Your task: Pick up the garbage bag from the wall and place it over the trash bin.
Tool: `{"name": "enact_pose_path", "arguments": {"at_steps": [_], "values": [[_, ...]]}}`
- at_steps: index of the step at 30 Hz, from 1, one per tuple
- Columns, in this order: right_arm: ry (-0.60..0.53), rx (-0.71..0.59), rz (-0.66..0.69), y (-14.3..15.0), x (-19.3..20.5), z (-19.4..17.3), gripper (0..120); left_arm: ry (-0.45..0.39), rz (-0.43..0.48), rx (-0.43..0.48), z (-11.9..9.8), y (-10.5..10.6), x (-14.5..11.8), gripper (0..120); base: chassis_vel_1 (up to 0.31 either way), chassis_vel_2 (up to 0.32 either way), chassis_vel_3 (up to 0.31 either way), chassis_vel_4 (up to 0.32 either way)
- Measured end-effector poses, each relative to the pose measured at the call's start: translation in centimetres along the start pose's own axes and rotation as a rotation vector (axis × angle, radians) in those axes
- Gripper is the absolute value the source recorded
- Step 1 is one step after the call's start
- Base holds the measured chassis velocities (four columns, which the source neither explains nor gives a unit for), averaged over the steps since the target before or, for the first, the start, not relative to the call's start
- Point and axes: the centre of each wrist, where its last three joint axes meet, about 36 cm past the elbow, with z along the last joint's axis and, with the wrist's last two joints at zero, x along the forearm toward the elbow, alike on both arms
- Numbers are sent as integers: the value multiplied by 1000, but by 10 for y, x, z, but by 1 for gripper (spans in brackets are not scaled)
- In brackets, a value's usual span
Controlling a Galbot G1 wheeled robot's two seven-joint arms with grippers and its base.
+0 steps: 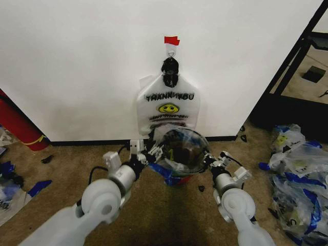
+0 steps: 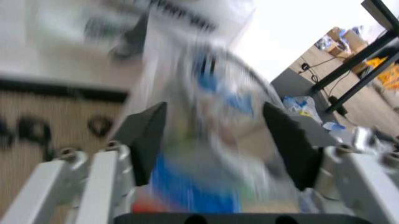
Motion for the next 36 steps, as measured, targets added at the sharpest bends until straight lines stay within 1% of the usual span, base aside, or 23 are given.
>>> {"name": "enact_pose_path", "arguments": {"at_steps": [3, 5, 6, 7, 8, 12, 17, 19, 23, 24, 26, 28, 29, 31, 32, 34, 35, 36], "values": [[6, -2, 7, 2, -3, 2, 0, 23, 5, 93, 20, -5, 20, 81, 0, 0, 0, 0], [8, -1, 8, 2, -4, 3, 0, 33, 9, 130, 24, -7, 24, 86, 0, 0, 0, 0], [9, 1, 8, 1, -4, 3, 0, 47, 9, 187, 30, -8, 28, 94, 0, 0, 0, 0], [9, 1, 8, 1, -4, 3, 0, 47, 9, 187, 30, -8, 28, 94, 0, 0, 0, 0], [9, 2, 8, 1, -4, 3, 0, 50, 9, 208, 32, -8, 28, 95, 0, 0, 0, 0], [8, 9, 11, -1, -3, 1, 0, 69, 5, 253, 42, -6, 25, 96, 0, 0, 0, 0], [5, 10, 8, -1, 0, 0, 0, 88, -12, 244, 51, -1, 19, 95, 0, 0, 0, 0], [3, 9, 3, -1, 2, -1, 0, 96, -28, 231, 57, 4, 14, 95, 0, 0, 0, 0], [2, 8, 0, 0, 4, -2, 0, 101, -38, 226, 61, 8, 9, 94, 0, 0, 0, 0], [2, 8, -1, 0, 4, -2, 0, 101, -39, 228, 62, 9, 7, 91, 0, 0, 0, 0], [2, 8, -3, 0, 5, -3, 0, 98, -43, 234, 64, 10, 2, 82, 0, 0, 0, 0], [2, 10, -4, 0, 6, -3, 0, 95, -45, 240, 65, 10, 0, 75, 0, 0, 0, 0], [2, 10, -4, 0, 6, -3, 0, 95, -45, 240, 65, 10, 0, 75, 0, 0, 0, 0], [3, 11, -5, 0, 6, -3, 0, 93, -46, 243, 66, 10, -2, 64, 0, 0, 0, 0], [3, 11, -5, 0, 6, -3, 0, 93, -46, 244, 66, 10, -2, 63, 0, 0, 0, 0], [3, 10, -6, 0, 6, -3, 0, 92, -46, 244, 66, 10, -1, 53, 0, 0, 0, 0], [4, 9, -7, 1, 6, -3, 0, 93, -46, 244, 66, 10, -1, 47, 0, 0, 0, 0], [4, 9, -7, 1, 6, -3, 0, 93, -46, 244, 66, 10, -1, 47, 0, 0, 0, 0]]}}
